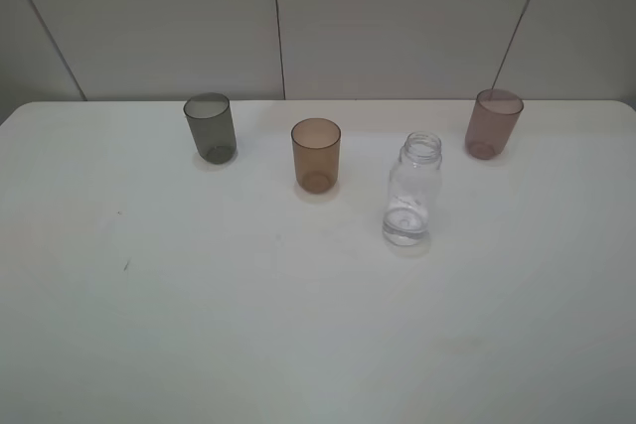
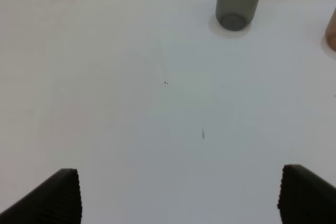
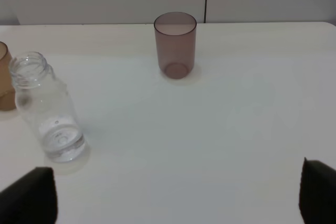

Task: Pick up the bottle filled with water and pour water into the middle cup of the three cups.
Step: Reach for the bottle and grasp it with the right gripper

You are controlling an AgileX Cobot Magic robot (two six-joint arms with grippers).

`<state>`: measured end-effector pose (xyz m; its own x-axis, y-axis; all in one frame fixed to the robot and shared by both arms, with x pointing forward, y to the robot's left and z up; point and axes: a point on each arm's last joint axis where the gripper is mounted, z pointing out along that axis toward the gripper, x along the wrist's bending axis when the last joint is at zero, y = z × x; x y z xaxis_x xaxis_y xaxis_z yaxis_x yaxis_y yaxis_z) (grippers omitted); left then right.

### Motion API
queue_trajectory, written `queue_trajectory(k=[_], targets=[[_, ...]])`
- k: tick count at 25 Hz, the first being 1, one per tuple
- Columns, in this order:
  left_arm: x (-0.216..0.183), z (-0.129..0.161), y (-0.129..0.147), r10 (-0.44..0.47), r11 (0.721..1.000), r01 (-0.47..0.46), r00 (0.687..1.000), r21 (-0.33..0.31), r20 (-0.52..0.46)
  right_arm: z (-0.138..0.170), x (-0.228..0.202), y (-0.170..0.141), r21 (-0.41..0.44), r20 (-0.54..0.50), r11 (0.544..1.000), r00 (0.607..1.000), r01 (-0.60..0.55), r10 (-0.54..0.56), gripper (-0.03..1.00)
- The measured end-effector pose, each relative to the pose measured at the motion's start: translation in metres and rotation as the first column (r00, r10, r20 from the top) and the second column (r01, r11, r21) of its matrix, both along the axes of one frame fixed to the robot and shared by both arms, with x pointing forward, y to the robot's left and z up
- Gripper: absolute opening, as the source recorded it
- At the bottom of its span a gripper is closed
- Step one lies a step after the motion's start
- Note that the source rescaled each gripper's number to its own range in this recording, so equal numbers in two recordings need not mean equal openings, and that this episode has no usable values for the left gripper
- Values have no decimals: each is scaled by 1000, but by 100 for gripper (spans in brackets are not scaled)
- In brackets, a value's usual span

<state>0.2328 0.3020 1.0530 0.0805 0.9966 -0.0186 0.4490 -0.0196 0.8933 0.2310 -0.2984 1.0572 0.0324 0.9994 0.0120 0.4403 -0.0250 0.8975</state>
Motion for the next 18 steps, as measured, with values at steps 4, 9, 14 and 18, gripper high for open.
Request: queue_trajectory(k=[4,9,14,18], targets=[[0,0,0,0,1000,0,1000,0,0,0,0,0,0,0,1000,1000,0,0,100],[0,0,0,0,1000,0,1000,0,0,0,0,0,0,0,1000,1000,0,0,100],[0,0,0,0,1000,0,1000,0,0,0,0,0,0,0,1000,1000,0,0,100],[0,0,0,0,1000,0,1000,0,0,0,0,0,0,0,1000,1000,0,0,100]])
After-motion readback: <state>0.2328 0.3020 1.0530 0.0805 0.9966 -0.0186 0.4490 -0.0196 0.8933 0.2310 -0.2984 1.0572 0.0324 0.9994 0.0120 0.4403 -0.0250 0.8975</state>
